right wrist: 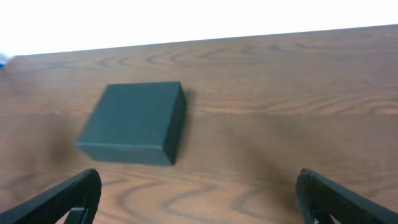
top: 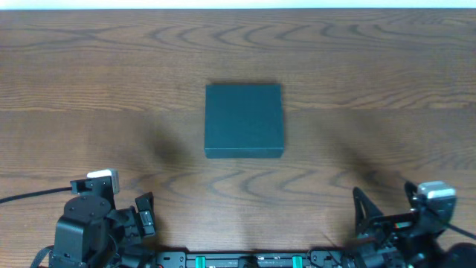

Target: Pack container

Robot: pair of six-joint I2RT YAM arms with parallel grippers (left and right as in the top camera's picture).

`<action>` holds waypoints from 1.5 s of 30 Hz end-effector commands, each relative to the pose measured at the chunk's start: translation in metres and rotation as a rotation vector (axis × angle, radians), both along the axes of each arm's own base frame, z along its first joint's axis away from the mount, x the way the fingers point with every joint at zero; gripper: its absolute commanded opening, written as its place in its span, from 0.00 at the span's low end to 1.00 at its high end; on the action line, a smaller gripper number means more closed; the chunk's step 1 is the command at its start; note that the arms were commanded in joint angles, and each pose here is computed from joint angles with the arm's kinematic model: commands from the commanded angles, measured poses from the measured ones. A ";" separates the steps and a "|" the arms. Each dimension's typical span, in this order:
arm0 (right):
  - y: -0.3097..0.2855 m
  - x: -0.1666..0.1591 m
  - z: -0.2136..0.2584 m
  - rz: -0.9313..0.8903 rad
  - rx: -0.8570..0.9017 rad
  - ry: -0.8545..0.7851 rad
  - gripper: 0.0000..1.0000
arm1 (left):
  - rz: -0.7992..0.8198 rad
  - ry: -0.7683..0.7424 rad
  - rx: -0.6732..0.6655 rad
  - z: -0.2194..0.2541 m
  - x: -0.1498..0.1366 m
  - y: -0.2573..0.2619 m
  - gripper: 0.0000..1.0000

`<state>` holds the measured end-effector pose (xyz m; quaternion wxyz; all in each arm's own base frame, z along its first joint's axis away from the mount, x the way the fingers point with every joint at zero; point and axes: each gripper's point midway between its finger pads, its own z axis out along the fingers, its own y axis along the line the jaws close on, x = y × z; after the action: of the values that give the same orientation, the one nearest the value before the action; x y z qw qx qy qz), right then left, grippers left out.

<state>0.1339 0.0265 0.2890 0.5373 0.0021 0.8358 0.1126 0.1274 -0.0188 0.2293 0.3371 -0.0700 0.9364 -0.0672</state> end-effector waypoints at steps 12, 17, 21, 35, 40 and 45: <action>0.004 0.017 -0.141 0.019 -0.074 0.146 0.99 | -0.001 0.005 -0.001 -0.001 -0.001 0.000 0.95; 0.004 0.018 -0.139 0.094 -0.215 0.108 0.99 | -0.001 0.005 -0.001 -0.001 -0.001 0.000 0.95; 0.004 0.019 -0.142 0.101 -0.229 0.111 0.99 | -0.001 0.004 -0.001 -0.001 -0.001 0.000 0.95; 0.005 0.021 -0.165 0.116 -0.250 0.160 0.99 | -0.001 0.005 -0.001 -0.001 -0.001 0.000 0.95; 0.007 0.013 -0.195 0.158 -0.276 0.254 0.99 | -0.001 0.005 -0.001 -0.001 -0.001 0.000 0.95; 0.008 0.011 -0.197 0.164 -0.274 0.264 0.99 | -0.001 0.005 -0.001 -0.001 -0.001 0.000 0.95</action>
<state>0.1469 0.0332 0.0934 0.4084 -0.1188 0.9043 0.0368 0.1274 -0.0189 0.2292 0.3369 -0.0699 0.9365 -0.0673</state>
